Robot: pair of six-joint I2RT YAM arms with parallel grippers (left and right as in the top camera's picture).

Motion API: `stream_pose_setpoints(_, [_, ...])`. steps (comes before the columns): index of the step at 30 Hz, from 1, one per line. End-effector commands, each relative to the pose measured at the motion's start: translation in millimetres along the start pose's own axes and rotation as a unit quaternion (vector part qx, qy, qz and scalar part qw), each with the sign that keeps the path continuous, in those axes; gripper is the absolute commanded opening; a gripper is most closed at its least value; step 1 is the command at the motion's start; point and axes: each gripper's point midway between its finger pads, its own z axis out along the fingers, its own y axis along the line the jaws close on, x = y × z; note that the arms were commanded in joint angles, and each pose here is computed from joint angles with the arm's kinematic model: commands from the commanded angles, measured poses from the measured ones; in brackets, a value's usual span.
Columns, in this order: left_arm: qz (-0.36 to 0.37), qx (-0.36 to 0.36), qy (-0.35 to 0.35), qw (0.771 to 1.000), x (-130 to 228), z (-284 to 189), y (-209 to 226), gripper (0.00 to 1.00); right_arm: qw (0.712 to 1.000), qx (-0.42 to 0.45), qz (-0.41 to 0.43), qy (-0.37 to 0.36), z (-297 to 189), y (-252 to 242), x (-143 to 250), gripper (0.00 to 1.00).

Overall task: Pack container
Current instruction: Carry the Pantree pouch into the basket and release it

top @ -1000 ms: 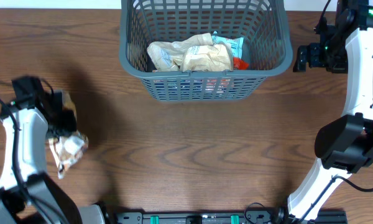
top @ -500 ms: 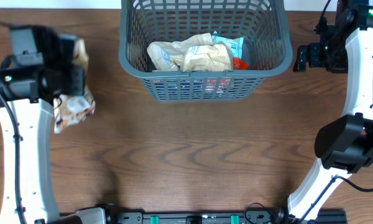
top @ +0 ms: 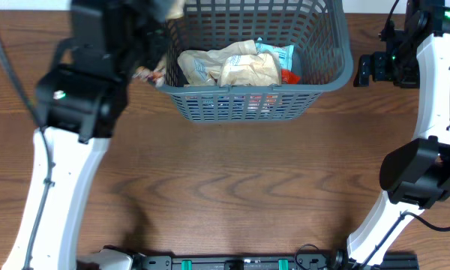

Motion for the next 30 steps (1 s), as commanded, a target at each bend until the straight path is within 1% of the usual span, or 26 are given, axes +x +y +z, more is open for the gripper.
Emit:
stream_pose_setpoints(1, [0.073, 0.006, -0.006, 0.997, -11.1, 25.9, -19.4, 0.06, 1.0, 0.003, -0.002, -0.006, -6.3, 2.3, 0.8, 0.99])
stream_pose_setpoints(5, [0.138, 0.035, -0.026, 0.989, -22.1, 62.1, -54.8, 0.05, 1.0, 0.003, -0.002, -0.006, -6.3, 2.3, 0.8, 0.99])
stream_pose_setpoints(7, [0.163, 0.048, -0.028, 0.985, -21.9, 80.8, -71.4, 0.06, 1.0, 0.003, -0.002, -0.006, -6.3, 2.3, 0.8, 0.99])
stream_pose_setpoints(10, [0.18, 0.066, -0.014, 0.981, -9.8, 112.9, -92.2, 0.06, 1.0, 0.003, -0.002, -0.006, -6.3, 2.3, 0.7, 0.99])
stream_pose_setpoints(13, [0.188, 0.093, 0.021, 0.978, 15.1, 136.4, -111.0, 0.06, 1.0, 0.003, -0.002, -0.005, -6.3, 2.4, 1.0, 0.99])
stream_pose_setpoints(16, [0.204, 0.15, 0.051, 0.966, 39.6, 141.8, -137.6, 0.06, 1.0, 0.003, -0.002, -0.004, -6.3, 2.4, 1.7, 0.99])
stream_pose_setpoints(19, [0.243, 0.222, 0.061, 0.942, 58.7, 133.4, -162.3, 0.06, 1.0, 0.003, -0.003, -0.005, -6.3, 2.4, 1.3, 0.99])
stream_pose_setpoints(20, [0.252, 0.237, 0.065, 0.936, 63.5, 130.3, -166.7, 0.06, 1.0, 0.003, -0.002, -0.005, -6.3, 2.4, 1.2, 0.99])
stream_pose_setpoints(22, [0.254, 0.244, 0.073, 0.933, 68.7, 128.4, -167.7, 0.06, 1.0, 0.004, -0.002, -0.006, -6.3, 2.3, 0.6, 0.99])
stream_pose_setpoints(23, [0.254, 0.244, 0.075, 0.933, 69.7, 128.2, -167.5, 0.13, 1.0, 0.004, -0.002, -0.007, -6.3, 2.3, 0.4, 0.99])
stream_pose_setpoints(24, [0.254, 0.245, 0.077, 0.933, 70.5, 128.1, -167.0, 0.35, 1.0, 0.004, -0.002, -0.007, -6.3, 2.3, 0.1, 0.99])
stream_pose_setpoints(25, [0.253, 0.245, 0.077, 0.933, 70.6, 128.1, -167.0, 0.52, 1.0, 0.004, -0.002, -0.008, -6.3, 2.2, -0.1, 0.99])
stream_pose_setpoints(26, [0.253, 0.245, 0.077, 0.933, 70.5, 128.1, -167.0, 0.96, 1.0, 0.004, -0.002, -0.008, -6.3, 2.2, -0.2, 0.99])
stream_pose_setpoints(27, [0.253, 0.245, 0.077, 0.933, 70.5, 128.1, -167.0, 0.99, 1.0, 0.004, -0.002, -0.008, -6.3, 2.2, -0.2, 0.99])
stream_pose_setpoints(30, [0.244, 0.242, 0.081, 0.936, 70.9, 128.4, -166.2, 0.99, 1.0, 0.004, -0.002, -0.008, -6.3, 2.2, -0.2, 0.99])
